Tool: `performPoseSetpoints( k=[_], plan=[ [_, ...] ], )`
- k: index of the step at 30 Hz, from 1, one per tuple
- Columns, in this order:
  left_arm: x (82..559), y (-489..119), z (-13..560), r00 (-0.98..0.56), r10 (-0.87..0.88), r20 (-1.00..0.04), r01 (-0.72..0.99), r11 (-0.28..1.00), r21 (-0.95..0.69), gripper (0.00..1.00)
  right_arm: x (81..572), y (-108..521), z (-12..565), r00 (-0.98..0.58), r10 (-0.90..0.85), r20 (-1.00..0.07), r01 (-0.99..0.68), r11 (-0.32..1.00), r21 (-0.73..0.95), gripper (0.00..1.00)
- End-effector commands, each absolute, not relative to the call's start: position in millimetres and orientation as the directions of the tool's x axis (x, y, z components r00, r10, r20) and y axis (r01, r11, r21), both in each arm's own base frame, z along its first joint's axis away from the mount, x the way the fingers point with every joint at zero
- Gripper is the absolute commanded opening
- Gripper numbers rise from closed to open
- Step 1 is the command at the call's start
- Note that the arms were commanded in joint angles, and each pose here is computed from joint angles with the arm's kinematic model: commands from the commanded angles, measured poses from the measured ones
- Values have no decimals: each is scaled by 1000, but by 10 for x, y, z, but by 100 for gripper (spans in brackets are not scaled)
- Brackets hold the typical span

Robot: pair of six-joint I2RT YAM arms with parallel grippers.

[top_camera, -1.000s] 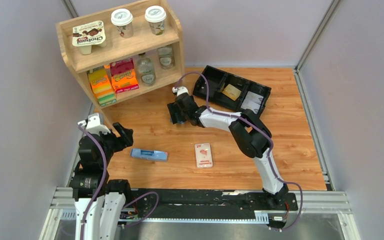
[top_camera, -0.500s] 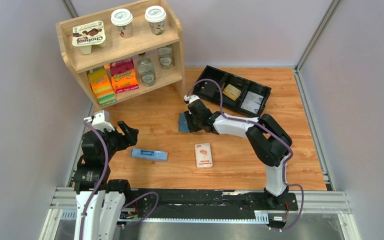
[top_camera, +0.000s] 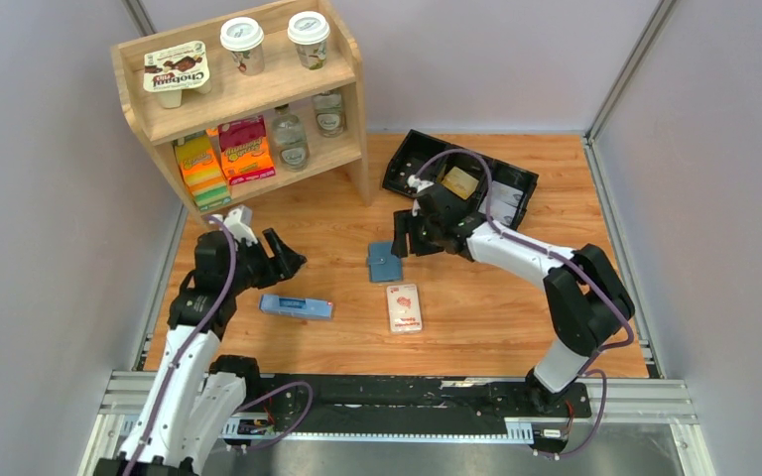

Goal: Take the credit cards out of the card holder
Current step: Move the card holder to the center of the board.

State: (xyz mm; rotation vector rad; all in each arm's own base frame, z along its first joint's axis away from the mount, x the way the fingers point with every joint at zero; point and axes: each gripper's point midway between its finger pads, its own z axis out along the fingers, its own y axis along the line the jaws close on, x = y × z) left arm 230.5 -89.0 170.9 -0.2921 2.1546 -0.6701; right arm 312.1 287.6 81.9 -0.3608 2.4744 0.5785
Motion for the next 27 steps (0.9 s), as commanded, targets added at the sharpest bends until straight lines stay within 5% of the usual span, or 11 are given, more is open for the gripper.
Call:
performPoseSetpoints(
  k=[1, 9, 21, 27],
  plan=[
    [2526, -1162, 1832, -613, -416, -672, 98, 803, -587, 75, 3295, 2878, 1005, -850, 36, -526, -285, 808, 516, 63],
    [2787, -1457, 1672, -704, -342, -622, 74, 836, -544, 72, 3335, 3039, 695, -932, 88, -353, -186, 719, 670, 45],
    [2815, -1439, 1372, -758, -211, -617, 119, 886, -449, 71, 3116, 2944, 72, -968, 132, -212, -29, 783, 621, 45],
    [2845, -1629, 1340, -778, -198, -597, 149, 864, -480, 71, 3020, 2995, 26, -975, 103, -196, -45, 772, 634, 20]
  ],
)
